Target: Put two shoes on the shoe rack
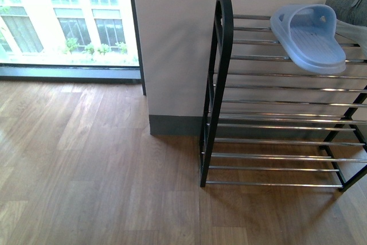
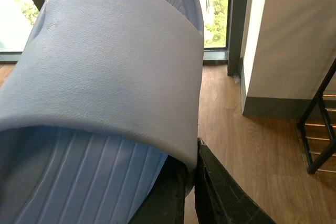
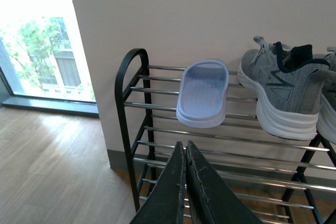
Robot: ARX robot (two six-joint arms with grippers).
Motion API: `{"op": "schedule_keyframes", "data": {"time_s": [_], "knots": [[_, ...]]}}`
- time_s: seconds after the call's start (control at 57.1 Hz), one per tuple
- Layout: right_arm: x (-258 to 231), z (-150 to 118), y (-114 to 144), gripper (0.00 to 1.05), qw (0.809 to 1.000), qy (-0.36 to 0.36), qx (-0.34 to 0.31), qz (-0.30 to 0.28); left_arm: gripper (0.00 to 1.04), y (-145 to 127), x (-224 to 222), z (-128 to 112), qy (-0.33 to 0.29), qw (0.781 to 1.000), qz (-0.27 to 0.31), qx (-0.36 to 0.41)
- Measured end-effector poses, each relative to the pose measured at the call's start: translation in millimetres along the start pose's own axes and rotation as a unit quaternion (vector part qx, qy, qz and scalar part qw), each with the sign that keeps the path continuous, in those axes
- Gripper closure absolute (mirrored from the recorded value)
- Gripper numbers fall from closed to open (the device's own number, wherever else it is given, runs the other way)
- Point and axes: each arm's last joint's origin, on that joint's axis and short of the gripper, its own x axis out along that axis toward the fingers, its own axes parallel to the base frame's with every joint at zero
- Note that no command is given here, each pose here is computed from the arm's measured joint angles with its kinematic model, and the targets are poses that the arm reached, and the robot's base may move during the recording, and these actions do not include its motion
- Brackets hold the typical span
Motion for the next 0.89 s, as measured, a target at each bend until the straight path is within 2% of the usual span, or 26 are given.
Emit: {"op": "schedule_keyframes", "data": {"time_s": [0.892], "knots": [[-26.9, -2.3, 0.0, 1.03, 1.0, 0.002, 0.0, -0.001, 1.03, 0.0, 0.0, 0.0, 0.0, 1.0, 0.0, 0.0]]}}
